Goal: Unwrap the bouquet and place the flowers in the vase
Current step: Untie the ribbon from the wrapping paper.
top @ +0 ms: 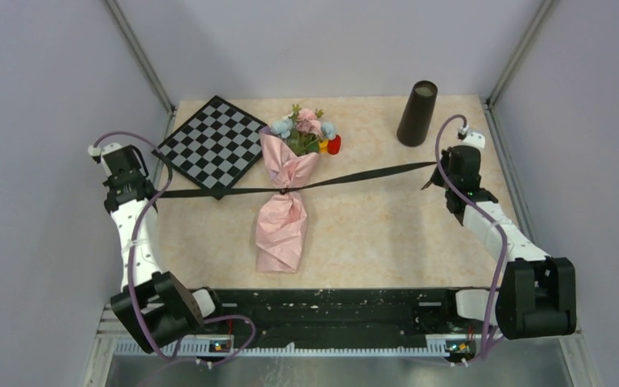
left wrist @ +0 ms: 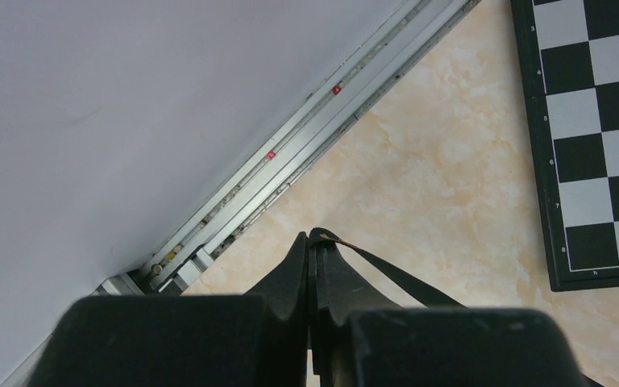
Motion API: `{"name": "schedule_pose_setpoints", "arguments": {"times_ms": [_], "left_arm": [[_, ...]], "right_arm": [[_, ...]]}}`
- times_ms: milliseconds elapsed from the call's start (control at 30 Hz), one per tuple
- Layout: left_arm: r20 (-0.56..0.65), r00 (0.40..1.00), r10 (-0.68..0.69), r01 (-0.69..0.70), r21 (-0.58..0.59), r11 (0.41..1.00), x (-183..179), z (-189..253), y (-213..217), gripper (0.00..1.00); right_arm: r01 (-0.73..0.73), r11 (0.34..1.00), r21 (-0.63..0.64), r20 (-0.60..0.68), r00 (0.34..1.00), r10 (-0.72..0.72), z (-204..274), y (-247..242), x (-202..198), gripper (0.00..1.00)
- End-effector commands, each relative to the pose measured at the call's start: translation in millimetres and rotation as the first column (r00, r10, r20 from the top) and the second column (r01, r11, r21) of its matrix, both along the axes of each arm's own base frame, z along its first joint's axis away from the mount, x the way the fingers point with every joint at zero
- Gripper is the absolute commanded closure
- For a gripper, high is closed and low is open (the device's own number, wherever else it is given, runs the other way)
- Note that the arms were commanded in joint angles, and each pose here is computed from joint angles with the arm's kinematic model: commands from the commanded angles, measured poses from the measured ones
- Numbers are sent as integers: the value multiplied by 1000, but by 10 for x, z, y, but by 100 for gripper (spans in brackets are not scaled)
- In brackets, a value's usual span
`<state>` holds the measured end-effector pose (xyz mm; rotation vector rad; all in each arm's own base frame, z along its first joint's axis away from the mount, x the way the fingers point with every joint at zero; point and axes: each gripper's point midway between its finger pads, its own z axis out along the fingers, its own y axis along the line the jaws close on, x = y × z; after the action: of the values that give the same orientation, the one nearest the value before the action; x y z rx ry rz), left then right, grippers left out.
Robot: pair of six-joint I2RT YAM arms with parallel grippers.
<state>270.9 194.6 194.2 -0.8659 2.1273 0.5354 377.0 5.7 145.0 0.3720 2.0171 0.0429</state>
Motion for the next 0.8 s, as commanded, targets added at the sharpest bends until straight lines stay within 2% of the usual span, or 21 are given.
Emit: {"name": "schedule_pose_setpoints", "arguments": {"times_ms": [0, 767], "left_arm": [[57, 997, 49, -53, 62, 997, -30, 164, 116, 100], [63, 989, 136, -143, 140, 980, -191, 292, 253, 100]], "right_arm": [[37, 999, 8, 95, 995, -38, 352, -76, 128, 100], [89, 996, 4, 80, 993, -89, 319, -245, 130, 100]]}}
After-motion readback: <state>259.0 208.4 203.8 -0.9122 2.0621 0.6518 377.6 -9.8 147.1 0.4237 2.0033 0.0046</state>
